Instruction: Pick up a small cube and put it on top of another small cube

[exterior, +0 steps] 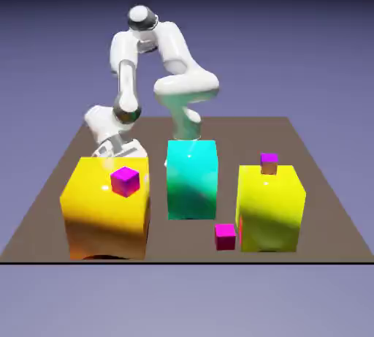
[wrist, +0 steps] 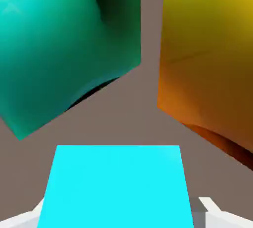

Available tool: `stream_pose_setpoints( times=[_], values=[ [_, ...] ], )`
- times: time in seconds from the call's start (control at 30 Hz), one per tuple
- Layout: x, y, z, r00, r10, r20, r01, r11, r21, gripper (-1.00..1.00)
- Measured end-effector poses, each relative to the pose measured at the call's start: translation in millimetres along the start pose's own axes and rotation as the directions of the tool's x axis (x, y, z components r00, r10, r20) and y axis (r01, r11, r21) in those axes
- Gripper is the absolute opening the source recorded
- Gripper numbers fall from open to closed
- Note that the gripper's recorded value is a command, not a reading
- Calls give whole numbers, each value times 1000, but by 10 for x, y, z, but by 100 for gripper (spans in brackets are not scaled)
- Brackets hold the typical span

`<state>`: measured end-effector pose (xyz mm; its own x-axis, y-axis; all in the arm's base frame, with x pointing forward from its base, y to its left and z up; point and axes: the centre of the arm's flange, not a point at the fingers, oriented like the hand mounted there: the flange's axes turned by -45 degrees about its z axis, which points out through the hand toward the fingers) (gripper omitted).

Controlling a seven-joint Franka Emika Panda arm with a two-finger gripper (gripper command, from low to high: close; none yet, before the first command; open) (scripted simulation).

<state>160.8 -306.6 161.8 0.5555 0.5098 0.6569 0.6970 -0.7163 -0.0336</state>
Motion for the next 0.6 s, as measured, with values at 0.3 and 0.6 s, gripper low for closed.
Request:
stream_pose_setpoints(
  times=[0.3, 0.6],
  values=[
    [977, 1313, -1108, 977, -168, 133, 182, 979, -95, -100],
    [2744, 1688, -597, 886, -461, 46, 462, 887, -17, -100]
  ],
)
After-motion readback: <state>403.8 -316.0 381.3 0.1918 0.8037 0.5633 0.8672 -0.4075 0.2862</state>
